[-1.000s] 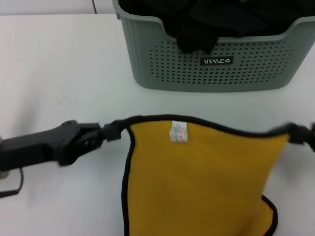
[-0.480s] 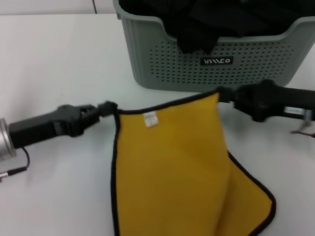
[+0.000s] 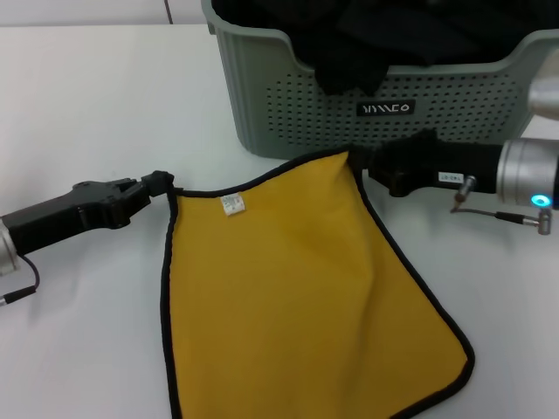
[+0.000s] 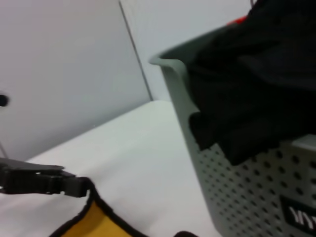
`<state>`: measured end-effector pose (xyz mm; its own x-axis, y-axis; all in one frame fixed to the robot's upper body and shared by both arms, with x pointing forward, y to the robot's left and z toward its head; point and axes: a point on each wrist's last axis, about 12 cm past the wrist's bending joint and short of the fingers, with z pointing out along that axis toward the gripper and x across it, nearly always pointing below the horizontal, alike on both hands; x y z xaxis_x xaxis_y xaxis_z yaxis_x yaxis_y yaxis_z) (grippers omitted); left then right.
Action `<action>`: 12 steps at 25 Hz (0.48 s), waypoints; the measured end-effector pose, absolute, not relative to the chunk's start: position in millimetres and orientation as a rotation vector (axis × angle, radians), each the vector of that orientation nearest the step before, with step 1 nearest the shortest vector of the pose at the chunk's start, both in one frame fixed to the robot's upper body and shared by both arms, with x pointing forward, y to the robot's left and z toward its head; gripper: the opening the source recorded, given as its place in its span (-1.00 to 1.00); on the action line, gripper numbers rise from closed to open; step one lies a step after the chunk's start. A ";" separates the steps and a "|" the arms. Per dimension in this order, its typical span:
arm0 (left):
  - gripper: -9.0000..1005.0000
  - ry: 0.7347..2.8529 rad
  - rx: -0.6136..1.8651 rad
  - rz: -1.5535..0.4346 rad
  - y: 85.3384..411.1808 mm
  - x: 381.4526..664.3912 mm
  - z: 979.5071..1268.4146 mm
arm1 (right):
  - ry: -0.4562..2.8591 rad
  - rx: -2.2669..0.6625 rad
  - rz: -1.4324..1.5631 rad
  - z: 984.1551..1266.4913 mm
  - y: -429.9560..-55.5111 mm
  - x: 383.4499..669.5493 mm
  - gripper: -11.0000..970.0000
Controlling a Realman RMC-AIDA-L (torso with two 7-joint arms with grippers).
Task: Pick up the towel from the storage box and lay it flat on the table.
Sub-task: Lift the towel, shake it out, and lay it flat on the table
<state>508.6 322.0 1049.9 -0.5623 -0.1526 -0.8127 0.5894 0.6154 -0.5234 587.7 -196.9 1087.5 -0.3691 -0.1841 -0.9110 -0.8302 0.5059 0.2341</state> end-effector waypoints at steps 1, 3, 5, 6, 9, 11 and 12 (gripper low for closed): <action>-0.88 1.937 0.342 -1.016 322.4 509.1 1048.8 | 1.848 -0.845 0.883 1086.8 -194.3 589.2 -0.90; -0.88 1.946 0.326 -0.999 324.0 508.4 1046.4 | 1.850 -0.850 0.873 1086.2 -188.8 590.2 -0.90; -0.88 1.950 0.298 -0.980 326.6 506.5 1043.8 | 1.848 -0.853 0.871 1086.1 -186.7 590.1 -0.89; -0.88 1.951 0.283 -0.968 328.0 505.6 1042.5 | 1.847 -0.852 0.868 1086.1 -186.7 590.3 -0.89; -0.88 1.946 0.235 -0.926 333.4 503.3 1039.9 | 1.846 -0.848 0.868 1085.4 -187.6 589.4 -0.89; -0.87 1.951 0.216 -0.909 335.8 501.7 1038.0 | 1.847 -0.839 0.872 1084.3 -189.4 587.9 -0.89; -0.87 1.955 0.211 -0.900 336.7 501.8 1037.3 | 1.849 -0.836 0.872 1083.6 -190.3 587.1 -0.89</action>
<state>501.8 336.7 1037.3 -0.5432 -0.2081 -0.8134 0.4825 0.7155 -0.5052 587.1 -190.3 1083.6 -0.3666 -0.1884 -0.9111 -0.8227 0.5229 0.2229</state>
